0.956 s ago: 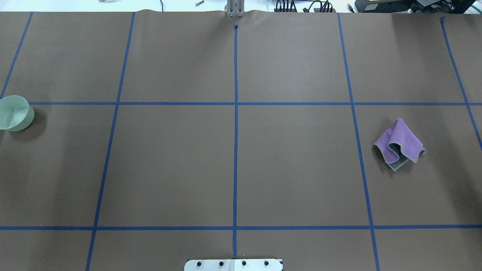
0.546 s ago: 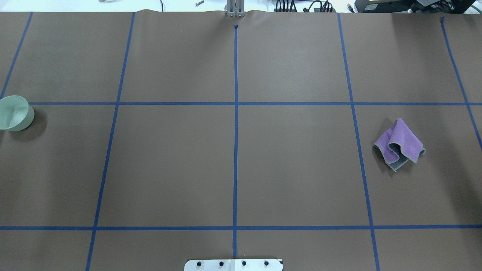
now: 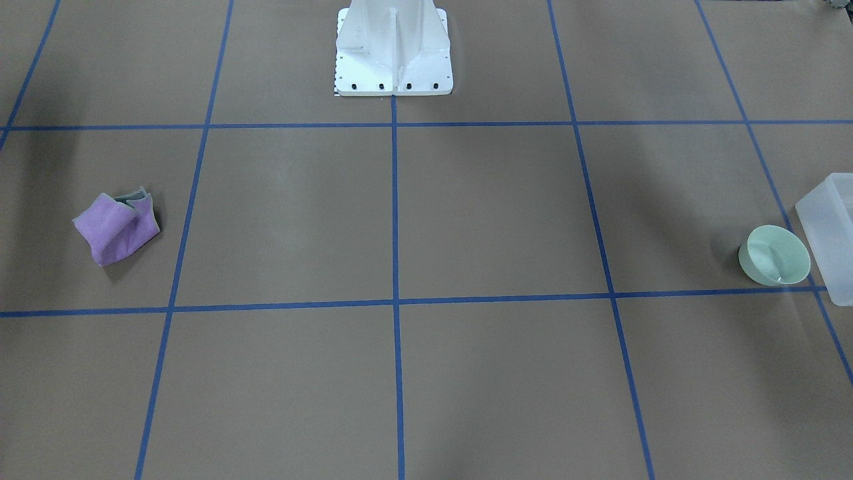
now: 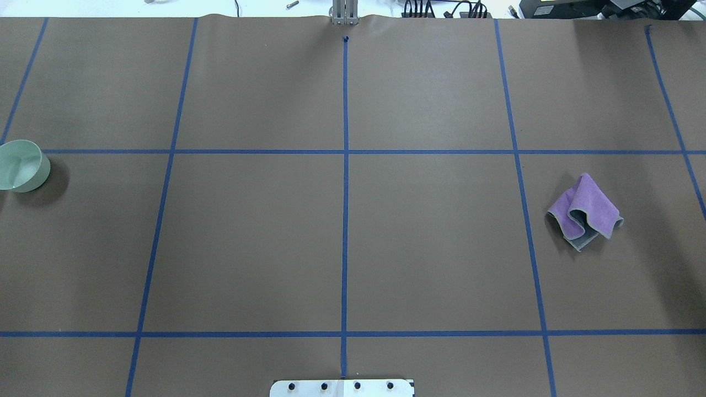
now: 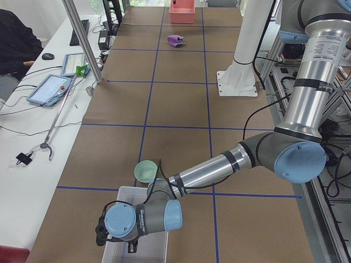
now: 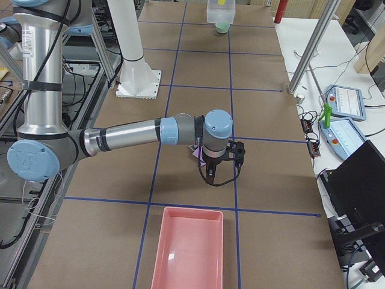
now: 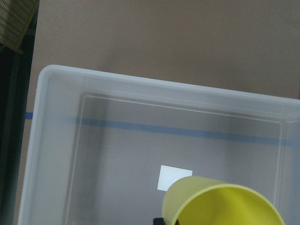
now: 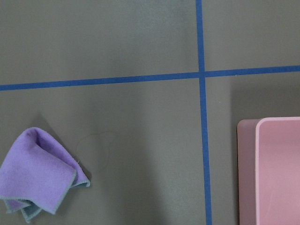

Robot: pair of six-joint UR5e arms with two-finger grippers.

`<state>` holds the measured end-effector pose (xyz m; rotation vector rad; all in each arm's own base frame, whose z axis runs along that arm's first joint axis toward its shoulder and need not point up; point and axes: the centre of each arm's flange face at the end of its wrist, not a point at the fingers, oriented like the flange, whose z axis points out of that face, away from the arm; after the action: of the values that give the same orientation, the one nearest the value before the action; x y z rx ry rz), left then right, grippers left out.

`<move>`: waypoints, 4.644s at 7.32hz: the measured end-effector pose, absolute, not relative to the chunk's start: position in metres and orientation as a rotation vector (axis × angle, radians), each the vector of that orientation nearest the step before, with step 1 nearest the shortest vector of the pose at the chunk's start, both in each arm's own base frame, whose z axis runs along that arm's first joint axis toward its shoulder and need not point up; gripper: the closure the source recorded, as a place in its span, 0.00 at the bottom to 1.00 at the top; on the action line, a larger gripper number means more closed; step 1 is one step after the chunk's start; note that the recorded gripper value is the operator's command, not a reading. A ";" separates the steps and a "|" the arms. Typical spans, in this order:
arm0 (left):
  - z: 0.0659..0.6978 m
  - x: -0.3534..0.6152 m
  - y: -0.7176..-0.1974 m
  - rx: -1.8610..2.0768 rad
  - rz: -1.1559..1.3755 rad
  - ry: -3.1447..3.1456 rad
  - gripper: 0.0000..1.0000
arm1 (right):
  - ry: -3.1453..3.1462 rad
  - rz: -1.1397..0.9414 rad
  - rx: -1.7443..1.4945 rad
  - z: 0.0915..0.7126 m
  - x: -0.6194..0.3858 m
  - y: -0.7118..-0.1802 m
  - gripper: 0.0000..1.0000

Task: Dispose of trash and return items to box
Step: 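Lift the yellow cup with the left gripper and drop it into the clear bin, then move the left gripper back to the pale green bowl and grasp it, then lift the green bowl with the left gripper and place it in the clear bin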

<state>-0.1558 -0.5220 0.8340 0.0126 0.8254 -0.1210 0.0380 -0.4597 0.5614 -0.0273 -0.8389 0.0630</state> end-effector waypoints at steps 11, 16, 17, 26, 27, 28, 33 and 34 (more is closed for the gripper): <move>0.896 -0.171 -0.482 0.063 -0.139 0.809 0.01 | -0.883 0.075 -0.039 0.557 0.035 -0.456 0.00; 0.704 -0.207 -0.561 0.202 -0.332 0.817 0.02 | -0.890 0.067 -0.040 0.563 0.034 -0.449 0.00; 0.671 -0.174 -0.563 0.182 -0.368 0.840 0.02 | -0.890 0.067 -0.039 0.563 0.034 -0.449 0.00; 0.664 0.075 -0.544 0.038 -0.544 0.875 0.02 | -0.890 0.079 -0.059 0.567 0.033 -0.450 0.00; 0.676 0.090 -0.537 0.035 -0.530 0.885 0.02 | -0.890 0.079 -0.060 0.567 0.033 -0.449 0.00; 0.686 0.102 -0.527 0.025 -0.513 0.884 0.02 | -0.889 0.079 -0.060 0.568 0.032 -0.449 0.00; 0.704 0.120 -0.503 0.006 -0.476 0.877 0.55 | -0.888 0.078 -0.061 0.568 0.032 -0.449 0.00; 0.703 0.122 -0.503 0.006 -0.473 0.877 0.80 | -0.888 0.077 -0.061 0.568 0.032 -0.449 0.00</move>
<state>0.1218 -0.5033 0.7030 0.0058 0.8772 -0.4730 0.0324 -0.4495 0.5681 -0.0609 -0.8881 0.0771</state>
